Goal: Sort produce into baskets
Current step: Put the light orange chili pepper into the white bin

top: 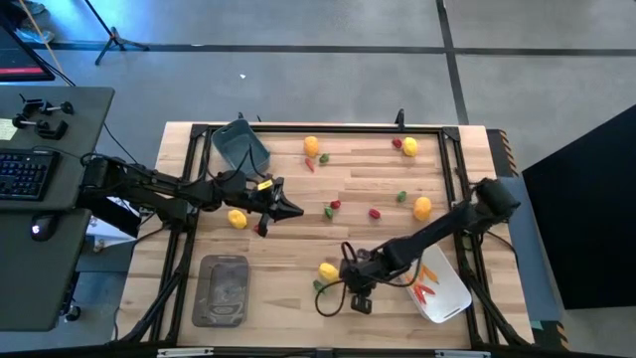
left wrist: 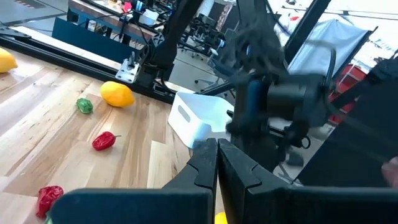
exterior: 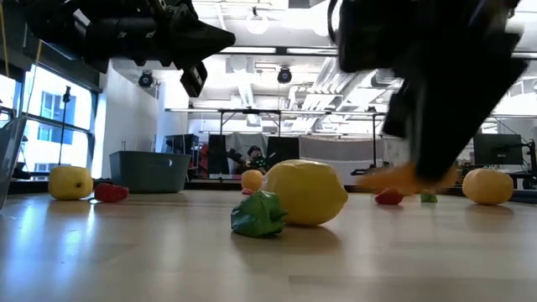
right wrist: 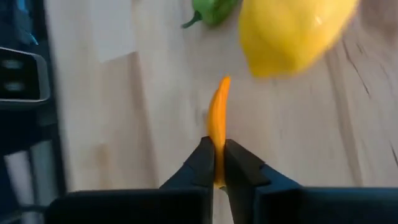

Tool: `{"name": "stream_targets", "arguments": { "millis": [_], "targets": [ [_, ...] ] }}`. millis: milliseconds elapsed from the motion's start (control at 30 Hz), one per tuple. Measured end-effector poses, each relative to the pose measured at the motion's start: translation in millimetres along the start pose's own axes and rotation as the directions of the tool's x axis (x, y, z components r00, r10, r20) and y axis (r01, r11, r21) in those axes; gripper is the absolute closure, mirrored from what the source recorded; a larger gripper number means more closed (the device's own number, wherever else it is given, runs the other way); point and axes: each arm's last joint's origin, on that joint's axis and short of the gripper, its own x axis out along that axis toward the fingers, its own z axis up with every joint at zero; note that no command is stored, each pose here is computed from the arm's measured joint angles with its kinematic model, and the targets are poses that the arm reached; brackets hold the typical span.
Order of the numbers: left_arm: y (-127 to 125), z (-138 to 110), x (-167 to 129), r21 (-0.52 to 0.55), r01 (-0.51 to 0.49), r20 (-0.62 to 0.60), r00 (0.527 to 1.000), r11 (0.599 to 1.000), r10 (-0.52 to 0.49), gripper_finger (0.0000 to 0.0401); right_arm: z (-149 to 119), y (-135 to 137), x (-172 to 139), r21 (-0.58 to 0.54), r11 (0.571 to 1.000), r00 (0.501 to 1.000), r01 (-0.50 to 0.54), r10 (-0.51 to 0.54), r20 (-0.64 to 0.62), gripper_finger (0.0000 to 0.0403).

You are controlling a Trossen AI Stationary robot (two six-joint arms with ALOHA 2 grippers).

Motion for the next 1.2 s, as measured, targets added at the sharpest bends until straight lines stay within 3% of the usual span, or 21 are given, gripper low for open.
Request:
{"name": "stream_targets", "arguments": {
  "millis": [133,300,467,600,833,1033,1200],
  "targets": [
    [0,0,0,0.002,0.000,0.000,1.000,1.000,0.000,0.0401,-10,10,-35,0.117,0.993,0.999,-0.012,0.016,-0.032,0.0388],
    [0,0,0,-0.010,-0.001,0.000,1.000,1.000,0.001,0.0401,-28,17,-91,0.297,0.955,0.999,0.001,0.010,-0.034,0.0396],
    [0,0,0,-0.014,-0.001,-0.001,1.000,1.000,0.001,0.0401,-58,10,-145,0.473,0.876,0.994,0.094,-0.056,-0.094,0.0397],
    [0,0,0,-0.014,-0.001,-0.002,1.000,1.000,0.001,0.0401,-83,6,-169,0.549,0.815,0.980,0.186,-0.113,-0.165,0.0398],
    [1,-4,0,-0.033,-0.019,-0.038,0.999,0.999,0.018,0.0401,-113,-1,-158,0.552,0.755,0.928,0.353,-0.206,-0.311,0.0398],
    [7,-9,-1,-0.079,-0.124,-0.072,0.990,0.989,0.118,0.0401,-129,-21,-114,0.596,0.740,0.932,0.312,-0.117,-0.342,0.0398],
    [12,-9,0,-0.109,-0.232,-0.135,0.967,0.967,0.217,0.0401,-136,-31,-100,0.590,0.747,0.934,0.308,-0.119,-0.337,0.0398]
  ]
}}
